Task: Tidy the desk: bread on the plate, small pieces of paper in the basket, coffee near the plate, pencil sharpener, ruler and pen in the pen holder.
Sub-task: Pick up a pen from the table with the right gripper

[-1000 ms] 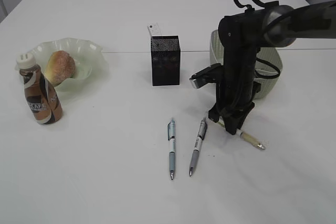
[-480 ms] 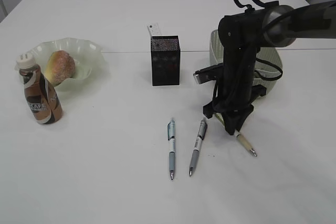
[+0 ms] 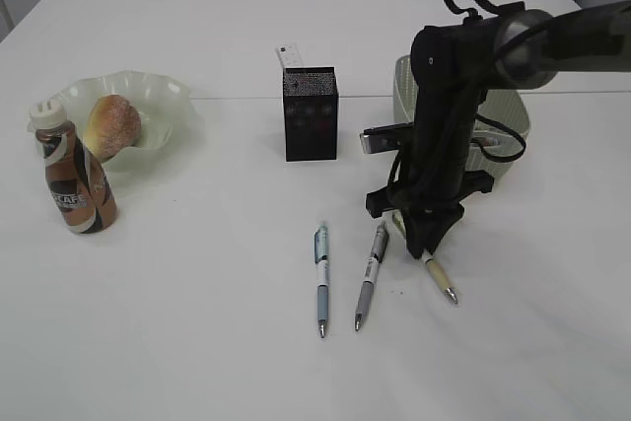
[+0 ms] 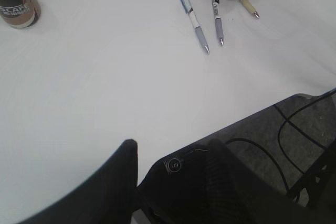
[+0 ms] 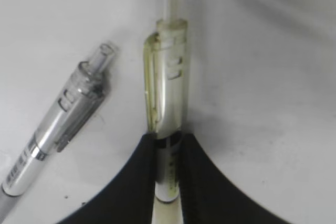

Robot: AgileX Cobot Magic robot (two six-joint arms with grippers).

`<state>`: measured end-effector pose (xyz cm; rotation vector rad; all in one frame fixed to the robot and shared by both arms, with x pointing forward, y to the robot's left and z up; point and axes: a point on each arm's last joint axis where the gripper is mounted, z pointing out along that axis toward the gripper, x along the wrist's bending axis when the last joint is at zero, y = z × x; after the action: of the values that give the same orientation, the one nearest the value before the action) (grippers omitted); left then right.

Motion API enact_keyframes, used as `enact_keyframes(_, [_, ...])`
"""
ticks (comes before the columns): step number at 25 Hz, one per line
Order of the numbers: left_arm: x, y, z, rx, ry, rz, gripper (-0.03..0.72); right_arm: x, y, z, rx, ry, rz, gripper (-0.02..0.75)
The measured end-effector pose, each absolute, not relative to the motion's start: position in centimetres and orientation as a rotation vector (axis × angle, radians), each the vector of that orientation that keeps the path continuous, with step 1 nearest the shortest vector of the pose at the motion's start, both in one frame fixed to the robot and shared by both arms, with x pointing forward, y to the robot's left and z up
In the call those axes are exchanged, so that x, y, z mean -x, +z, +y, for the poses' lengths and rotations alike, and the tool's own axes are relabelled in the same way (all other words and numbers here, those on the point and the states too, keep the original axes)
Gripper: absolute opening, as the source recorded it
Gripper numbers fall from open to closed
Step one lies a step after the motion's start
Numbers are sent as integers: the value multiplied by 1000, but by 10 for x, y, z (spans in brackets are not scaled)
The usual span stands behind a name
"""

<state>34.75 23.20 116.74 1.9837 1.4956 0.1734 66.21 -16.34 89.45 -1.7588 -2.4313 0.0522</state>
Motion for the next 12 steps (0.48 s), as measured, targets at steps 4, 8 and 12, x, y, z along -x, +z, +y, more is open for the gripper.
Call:
enact_keyframes(4, [-347, 1167, 232, -1984, 173, 1496, 325, -660, 907, -161, 1792, 13, -2419, 85])
enact_keyframes(8, [-347, 1167, 232, -1984, 173, 1496, 324, -657, 937, -156, 1826, -70, -2444, 85])
enact_keyframes(12, [-347, 1167, 232, -1984, 173, 1496, 324, -651, 968, -150, 1823, -155, -2490, 85])
